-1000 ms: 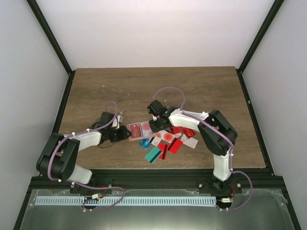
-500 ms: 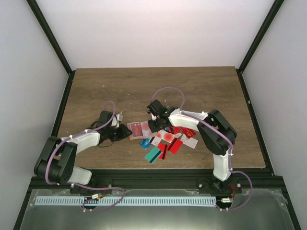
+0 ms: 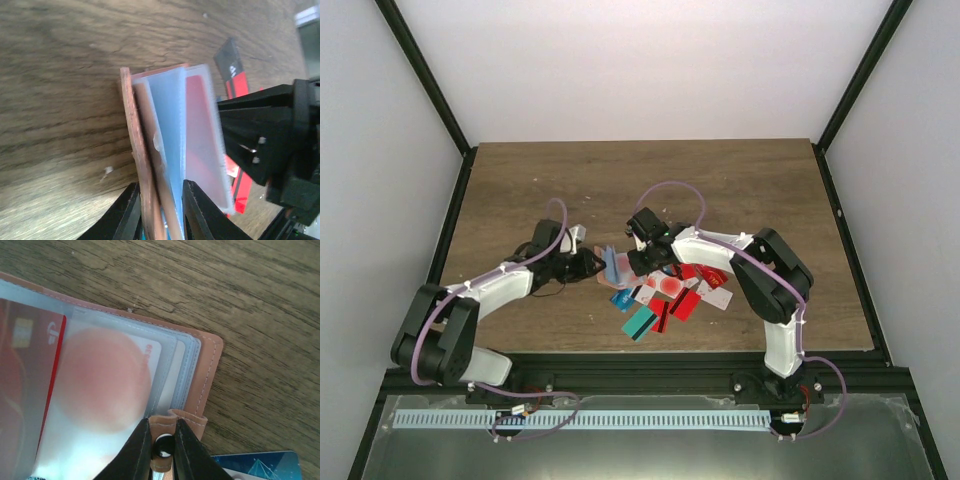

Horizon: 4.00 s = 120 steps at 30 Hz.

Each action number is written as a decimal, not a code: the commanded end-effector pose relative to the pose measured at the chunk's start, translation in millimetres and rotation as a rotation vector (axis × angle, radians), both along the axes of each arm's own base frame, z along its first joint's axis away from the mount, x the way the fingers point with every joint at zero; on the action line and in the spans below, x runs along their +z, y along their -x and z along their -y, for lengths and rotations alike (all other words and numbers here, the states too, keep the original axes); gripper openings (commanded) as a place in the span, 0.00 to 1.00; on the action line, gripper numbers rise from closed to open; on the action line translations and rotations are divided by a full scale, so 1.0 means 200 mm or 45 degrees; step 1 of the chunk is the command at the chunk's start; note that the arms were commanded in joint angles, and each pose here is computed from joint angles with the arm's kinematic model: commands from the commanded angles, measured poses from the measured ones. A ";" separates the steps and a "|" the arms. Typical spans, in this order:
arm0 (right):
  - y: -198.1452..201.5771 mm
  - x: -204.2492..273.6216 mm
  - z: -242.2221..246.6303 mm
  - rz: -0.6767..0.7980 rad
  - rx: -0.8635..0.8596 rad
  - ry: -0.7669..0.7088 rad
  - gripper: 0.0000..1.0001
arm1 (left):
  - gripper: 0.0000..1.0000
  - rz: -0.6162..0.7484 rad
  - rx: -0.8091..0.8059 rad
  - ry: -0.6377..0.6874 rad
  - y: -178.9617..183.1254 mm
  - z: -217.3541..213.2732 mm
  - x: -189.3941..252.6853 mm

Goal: Put the credit cards into the card holder

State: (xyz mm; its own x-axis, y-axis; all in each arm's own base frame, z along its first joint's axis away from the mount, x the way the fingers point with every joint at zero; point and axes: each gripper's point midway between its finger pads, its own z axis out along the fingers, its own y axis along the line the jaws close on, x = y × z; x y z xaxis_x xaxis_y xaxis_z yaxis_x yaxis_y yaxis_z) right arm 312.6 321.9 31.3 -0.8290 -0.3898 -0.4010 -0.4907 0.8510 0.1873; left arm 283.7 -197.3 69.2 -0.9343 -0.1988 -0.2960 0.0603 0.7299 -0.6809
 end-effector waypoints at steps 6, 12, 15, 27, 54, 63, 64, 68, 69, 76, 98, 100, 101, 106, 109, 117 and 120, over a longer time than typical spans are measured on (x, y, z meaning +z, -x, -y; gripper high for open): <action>0.06 -0.06 -0.01 -0.057 0.019 0.011 0.06 | 0.24 0.056 -0.092 0.053 -0.07 0.17 0.08; 0.05 -0.04 -0.01 -0.043 0.009 0.005 0.06 | 0.24 0.060 -0.150 0.032 -0.10 0.27 0.08; 0.04 -0.02 0.00 -0.033 -0.003 0.011 0.06 | 0.24 0.050 -0.171 0.020 -0.10 0.31 0.06; 0.00 0.16 0.06 0.009 -0.058 -0.075 0.25 | 0.24 -0.004 -0.214 -0.049 -0.11 0.40 -0.08; 0.07 0.37 0.11 -0.010 -0.081 -0.314 0.37 | 0.31 0.142 -0.161 -0.279 -0.07 0.26 0.08; 0.04 0.32 0.10 0.031 -0.058 -0.217 0.37 | 0.22 0.074 -0.233 -0.253 -0.01 0.29 -0.06; 0.04 0.32 0.10 0.033 -0.057 -0.200 0.38 | 0.22 0.057 -0.245 -0.256 -0.01 0.30 -0.10; 0.01 0.27 0.11 0.048 -0.067 -0.136 0.38 | 0.21 0.024 -0.283 -0.266 0.00 0.32 -0.15; 0.00 0.26 0.11 0.053 -0.072 -0.123 0.38 | 0.21 0.010 -0.290 -0.284 0.01 0.32 -0.18; -0.04 0.24 0.11 0.073 -0.073 -0.076 0.38 | 0.20 -0.039 -0.275 -0.424 0.01 0.25 -0.27; -0.08 0.18 0.03 0.122 -0.045 0.033 0.26 | 0.19 -0.053 -0.272 -0.423 0.01 0.26 -0.29; -0.08 0.18 0.04 0.129 -0.052 0.044 0.20 | 0.19 -0.052 -0.271 -0.422 0.01 0.26 -0.29; -0.08 0.18 0.04 0.131 -0.052 0.043 0.18 | 0.19 -0.052 -0.271 -0.420 0.01 0.26 -0.29; -0.08 0.19 0.04 0.130 -0.053 0.039 0.08 | 0.19 -0.052 -0.273 -0.416 0.01 0.26 -0.28; -0.08 0.20 0.04 0.135 -0.059 0.029 0.03 | 0.19 -0.054 -0.272 -0.415 0.01 0.27 -0.29; -0.07 0.23 0.03 0.122 -0.058 0.008 0.02 | 0.18 -0.057 -0.274 -0.414 0.01 0.27 -0.29; -0.06 0.26 0.01 0.118 -0.047 -0.031 0.06 | 0.18 -0.059 -0.277 -0.413 0.01 0.27 -0.29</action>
